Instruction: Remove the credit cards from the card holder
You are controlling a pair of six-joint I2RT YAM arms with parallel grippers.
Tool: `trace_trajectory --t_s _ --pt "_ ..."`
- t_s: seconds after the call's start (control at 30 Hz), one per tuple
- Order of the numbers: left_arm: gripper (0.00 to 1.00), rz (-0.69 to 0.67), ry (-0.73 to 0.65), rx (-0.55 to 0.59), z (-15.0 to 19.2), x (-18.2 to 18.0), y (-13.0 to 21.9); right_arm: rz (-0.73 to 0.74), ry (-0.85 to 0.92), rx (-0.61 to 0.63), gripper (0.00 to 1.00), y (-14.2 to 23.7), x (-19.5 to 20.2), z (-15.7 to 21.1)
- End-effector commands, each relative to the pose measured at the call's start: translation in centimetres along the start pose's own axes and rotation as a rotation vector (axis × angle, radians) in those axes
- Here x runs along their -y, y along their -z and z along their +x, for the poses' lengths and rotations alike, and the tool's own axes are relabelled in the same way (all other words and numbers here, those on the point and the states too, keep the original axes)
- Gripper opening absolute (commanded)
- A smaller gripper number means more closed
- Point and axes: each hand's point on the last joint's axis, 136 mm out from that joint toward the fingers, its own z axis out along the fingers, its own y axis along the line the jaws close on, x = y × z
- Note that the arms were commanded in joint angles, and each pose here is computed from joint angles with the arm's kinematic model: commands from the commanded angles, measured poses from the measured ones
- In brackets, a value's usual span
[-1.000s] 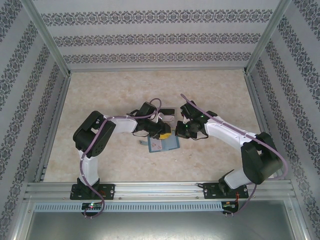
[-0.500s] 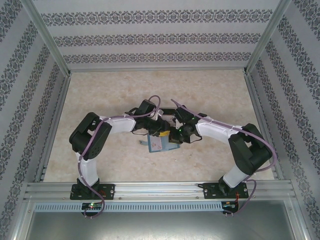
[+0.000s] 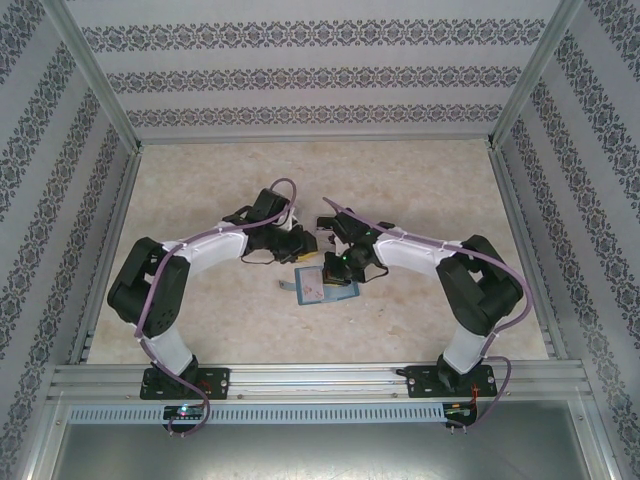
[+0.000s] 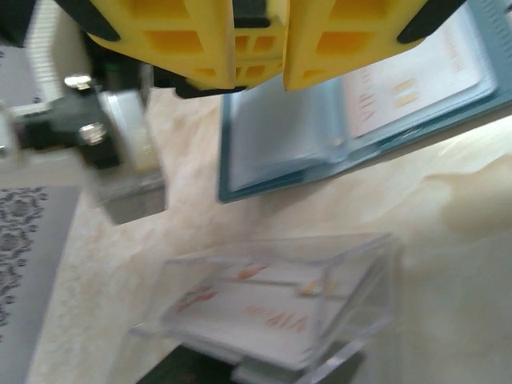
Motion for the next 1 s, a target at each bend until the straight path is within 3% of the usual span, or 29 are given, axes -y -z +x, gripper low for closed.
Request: trace_trajectory --t_s 0.0,0.67,0.97 --pt "0.21 -0.099 -0.002 -0.021 1.5 -2.6 0.9 -0.021 0.012 -0.01 0.05 -0.4 -1.3 -0.4" --pt "0.17 -0.157 0.036 -0.078 3.7 -5.0 0.7 0.229 -0.031 -0.022 0.03 -2.0 7.2 0.1" --pt "0.16 -0.215 0.025 -0.124 4.8 -5.8 0.3 0.23 -0.028 -0.025 0.02 -1.9 7.0 0.8"
